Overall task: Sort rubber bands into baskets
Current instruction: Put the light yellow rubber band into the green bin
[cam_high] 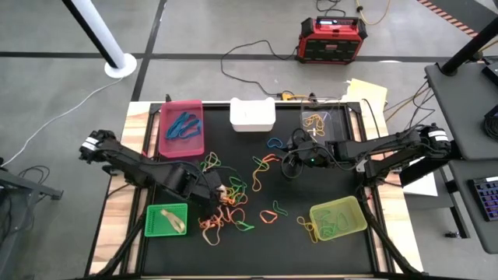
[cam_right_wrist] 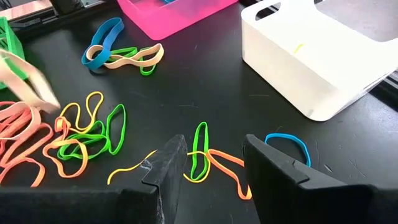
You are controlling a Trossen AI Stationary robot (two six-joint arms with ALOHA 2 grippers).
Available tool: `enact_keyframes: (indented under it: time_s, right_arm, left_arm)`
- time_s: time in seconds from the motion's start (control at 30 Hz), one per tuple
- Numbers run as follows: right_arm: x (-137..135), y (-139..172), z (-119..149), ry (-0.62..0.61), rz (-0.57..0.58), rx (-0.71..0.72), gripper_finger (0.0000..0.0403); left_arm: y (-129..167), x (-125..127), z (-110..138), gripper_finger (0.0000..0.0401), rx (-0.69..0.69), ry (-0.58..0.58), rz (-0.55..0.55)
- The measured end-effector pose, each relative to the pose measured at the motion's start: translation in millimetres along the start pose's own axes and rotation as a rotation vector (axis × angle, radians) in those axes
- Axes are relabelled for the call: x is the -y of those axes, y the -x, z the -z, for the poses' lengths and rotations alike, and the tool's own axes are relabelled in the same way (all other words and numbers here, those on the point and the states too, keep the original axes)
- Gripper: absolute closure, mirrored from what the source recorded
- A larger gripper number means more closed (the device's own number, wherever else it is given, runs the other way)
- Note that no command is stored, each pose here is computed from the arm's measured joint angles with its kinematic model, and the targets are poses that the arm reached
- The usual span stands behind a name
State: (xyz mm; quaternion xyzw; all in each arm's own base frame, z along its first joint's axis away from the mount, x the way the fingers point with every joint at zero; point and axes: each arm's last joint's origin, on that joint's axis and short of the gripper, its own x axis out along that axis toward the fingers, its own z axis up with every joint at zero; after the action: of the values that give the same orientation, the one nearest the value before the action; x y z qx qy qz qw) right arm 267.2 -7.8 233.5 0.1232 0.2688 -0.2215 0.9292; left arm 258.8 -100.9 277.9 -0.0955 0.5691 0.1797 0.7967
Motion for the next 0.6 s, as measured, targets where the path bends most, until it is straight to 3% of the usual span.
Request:
enact_keyframes:
  time_s: [0.3, 0.47, 0.6]
  right_arm:
    - [0.0, 0.0, 0.1, 0.003, 0.0, -0.001, 0.025]
    - [0.0, 0.0, 0.2, 0.003, 0.0, -0.001, 0.025]
    - [0.1, 0.0, 0.2, 0.003, 0.0, -0.001, 0.025]
  left_arm:
    - [70.8, 8.2, 6.1, 0.0401, -0.076, -0.149, 0.091]
    - [101.2, 6.4, 14.6, 0.0401, -0.105, -0.128, 0.097]
    - [106.5, 6.0, 21.5, 0.0401, -0.153, -0.081, 0.14]
